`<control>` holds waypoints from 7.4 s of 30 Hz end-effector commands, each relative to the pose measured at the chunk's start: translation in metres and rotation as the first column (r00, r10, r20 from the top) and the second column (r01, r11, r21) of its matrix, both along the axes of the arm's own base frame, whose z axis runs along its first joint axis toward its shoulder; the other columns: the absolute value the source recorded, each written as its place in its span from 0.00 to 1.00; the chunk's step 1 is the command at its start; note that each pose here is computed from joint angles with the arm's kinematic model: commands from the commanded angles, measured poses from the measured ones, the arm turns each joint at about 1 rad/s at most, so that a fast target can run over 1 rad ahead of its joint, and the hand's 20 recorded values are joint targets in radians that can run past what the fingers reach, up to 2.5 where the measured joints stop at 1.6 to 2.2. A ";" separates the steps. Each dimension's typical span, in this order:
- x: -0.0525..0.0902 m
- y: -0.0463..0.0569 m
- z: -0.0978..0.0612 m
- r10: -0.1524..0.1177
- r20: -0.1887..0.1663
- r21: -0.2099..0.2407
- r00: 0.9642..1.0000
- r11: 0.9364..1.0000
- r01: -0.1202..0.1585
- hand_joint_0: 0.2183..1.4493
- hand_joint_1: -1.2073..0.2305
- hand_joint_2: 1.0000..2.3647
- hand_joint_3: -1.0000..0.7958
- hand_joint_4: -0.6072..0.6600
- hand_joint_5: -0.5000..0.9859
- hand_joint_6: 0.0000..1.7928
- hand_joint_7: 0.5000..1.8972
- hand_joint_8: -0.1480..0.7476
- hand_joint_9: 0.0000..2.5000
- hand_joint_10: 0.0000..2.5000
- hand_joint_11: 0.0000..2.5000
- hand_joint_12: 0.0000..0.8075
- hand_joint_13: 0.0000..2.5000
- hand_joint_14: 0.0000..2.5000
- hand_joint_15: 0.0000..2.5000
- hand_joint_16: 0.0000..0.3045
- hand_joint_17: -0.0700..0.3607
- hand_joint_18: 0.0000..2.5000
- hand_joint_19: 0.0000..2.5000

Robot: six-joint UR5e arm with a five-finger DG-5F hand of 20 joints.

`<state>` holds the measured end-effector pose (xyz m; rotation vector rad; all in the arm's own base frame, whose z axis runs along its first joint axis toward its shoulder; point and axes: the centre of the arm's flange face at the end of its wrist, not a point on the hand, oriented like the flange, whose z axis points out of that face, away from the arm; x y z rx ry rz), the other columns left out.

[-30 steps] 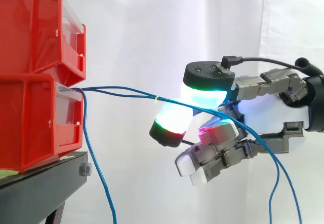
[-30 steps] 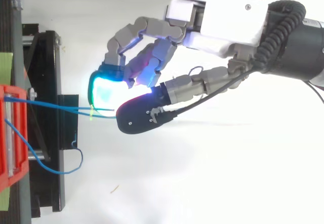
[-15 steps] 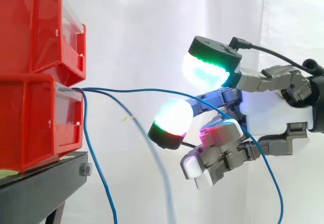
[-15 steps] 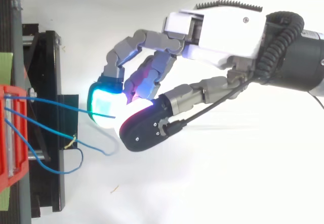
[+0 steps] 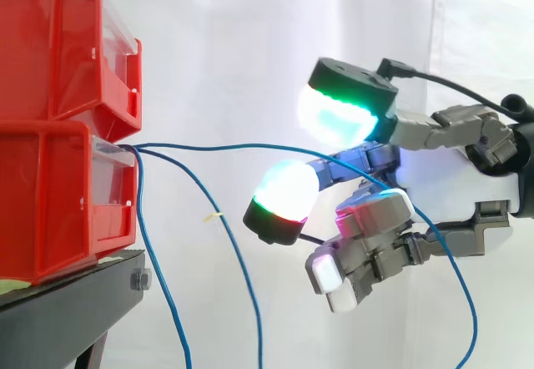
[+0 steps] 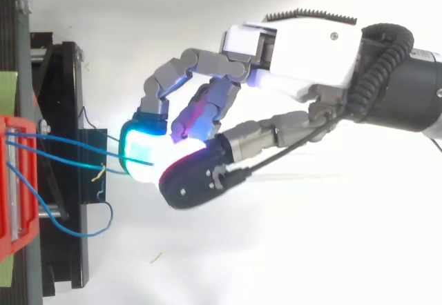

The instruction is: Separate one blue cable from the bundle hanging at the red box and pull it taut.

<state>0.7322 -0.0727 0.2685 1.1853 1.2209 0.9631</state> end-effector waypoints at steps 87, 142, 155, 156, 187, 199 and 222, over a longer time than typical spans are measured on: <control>-0.009 -0.003 -0.023 -0.022 0.015 0.073 1.000 0.997 0.021 0.44 0.26 0.01 0.39 0.34 0.20 0.53 0.35 0.50 0.50 0.05 0.64 0.46 0.38 0.01 0.27 0.15 0.41 0.32 0.23; -0.012 0.006 -0.046 0.071 0.010 0.157 0.997 0.985 -0.072 0.48 0.26 0.01 0.39 0.23 0.21 0.53 0.52 0.47 0.53 0.16 0.66 0.44 0.45 0.01 0.35 0.14 0.39 0.32 0.27; -0.012 0.006 -0.046 0.070 0.006 0.150 0.998 0.986 -0.070 0.48 0.26 0.01 0.39 0.26 0.21 0.53 0.52 0.47 0.52 0.24 0.64 0.44 0.49 0.01 0.43 0.13 0.36 0.36 0.31; -0.012 0.006 -0.046 0.070 0.006 0.150 0.998 0.986 -0.070 0.48 0.26 0.01 0.39 0.26 0.21 0.53 0.52 0.47 0.52 0.26 0.64 0.43 0.51 0.01 0.47 0.13 0.36 0.36 0.31; -0.012 0.006 -0.046 0.069 0.006 0.150 0.998 0.986 -0.069 0.48 0.24 0.01 0.40 0.28 0.22 0.53 0.53 0.48 0.54 0.29 0.63 0.41 0.54 0.01 0.55 0.12 0.36 0.39 0.34; -0.012 0.006 -0.046 0.069 0.006 0.150 0.998 0.986 -0.069 0.48 0.23 0.01 0.40 0.28 0.22 0.53 0.53 0.48 0.54 0.28 0.63 0.41 0.54 0.01 0.54 0.13 0.37 0.39 0.33; -0.012 0.006 -0.046 0.069 0.006 0.150 0.998 0.986 -0.069 0.47 0.23 0.01 0.41 0.29 0.22 0.52 0.54 0.50 0.55 0.24 0.63 0.42 0.56 0.01 0.53 0.12 0.36 0.39 0.34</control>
